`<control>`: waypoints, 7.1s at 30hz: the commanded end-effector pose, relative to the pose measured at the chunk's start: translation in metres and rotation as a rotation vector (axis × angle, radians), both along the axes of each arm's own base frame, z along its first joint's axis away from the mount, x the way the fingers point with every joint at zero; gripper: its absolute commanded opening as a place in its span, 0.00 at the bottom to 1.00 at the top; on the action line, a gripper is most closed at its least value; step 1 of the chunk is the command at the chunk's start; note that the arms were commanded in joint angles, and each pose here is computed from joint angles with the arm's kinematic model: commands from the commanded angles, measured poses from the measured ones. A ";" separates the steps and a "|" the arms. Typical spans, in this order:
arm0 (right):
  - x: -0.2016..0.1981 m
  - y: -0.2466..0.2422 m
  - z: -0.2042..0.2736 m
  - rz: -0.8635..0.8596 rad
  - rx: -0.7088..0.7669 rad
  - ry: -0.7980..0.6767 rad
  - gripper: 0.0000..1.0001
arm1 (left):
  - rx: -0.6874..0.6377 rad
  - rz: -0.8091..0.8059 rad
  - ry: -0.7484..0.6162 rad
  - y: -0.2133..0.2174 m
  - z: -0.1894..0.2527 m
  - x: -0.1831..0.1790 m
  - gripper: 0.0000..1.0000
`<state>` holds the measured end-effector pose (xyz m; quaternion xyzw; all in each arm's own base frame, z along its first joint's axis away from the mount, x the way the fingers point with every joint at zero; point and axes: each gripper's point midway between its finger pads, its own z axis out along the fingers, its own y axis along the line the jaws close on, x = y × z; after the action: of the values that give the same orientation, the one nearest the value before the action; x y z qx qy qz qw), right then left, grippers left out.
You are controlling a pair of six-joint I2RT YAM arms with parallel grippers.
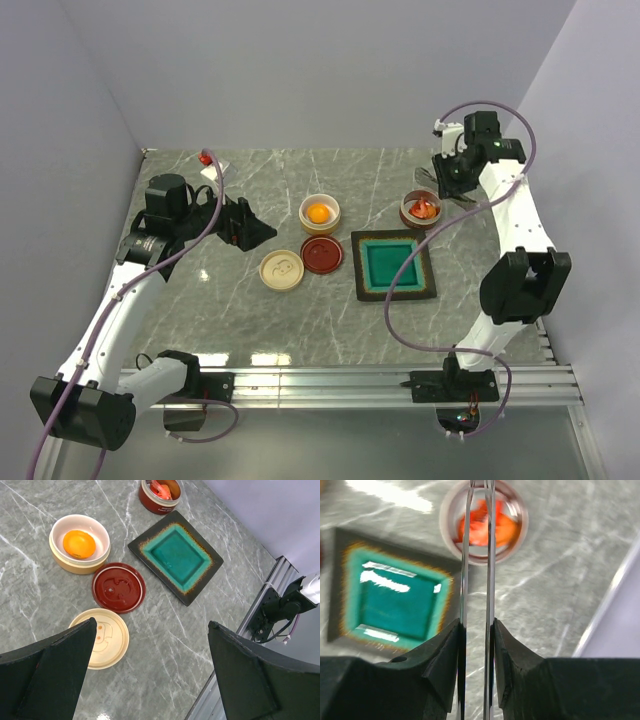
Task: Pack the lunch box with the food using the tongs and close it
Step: Place the food into the lunch box, then put down the clamp, then pick up the lid of the lunch box with the right arm
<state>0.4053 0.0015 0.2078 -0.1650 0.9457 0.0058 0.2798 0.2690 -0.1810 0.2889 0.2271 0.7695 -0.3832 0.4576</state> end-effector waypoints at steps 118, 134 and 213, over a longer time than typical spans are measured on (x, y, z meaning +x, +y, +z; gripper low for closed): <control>-0.137 0.360 -0.123 1.376 -0.197 -0.081 0.74 | -0.117 0.153 0.290 0.112 -0.052 0.038 0.99; -0.112 0.316 -0.154 1.245 -0.263 0.012 0.60 | -0.140 0.160 0.295 0.112 -0.049 0.043 0.99; -0.112 0.304 -0.028 1.120 0.152 -0.083 0.00 | -0.068 0.062 0.054 0.103 -0.017 0.030 0.92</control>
<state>0.2991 0.2934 0.1068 -0.6539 0.7092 0.1405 0.2232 0.3043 -0.0711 0.2493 0.1238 0.8060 -0.4030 0.4155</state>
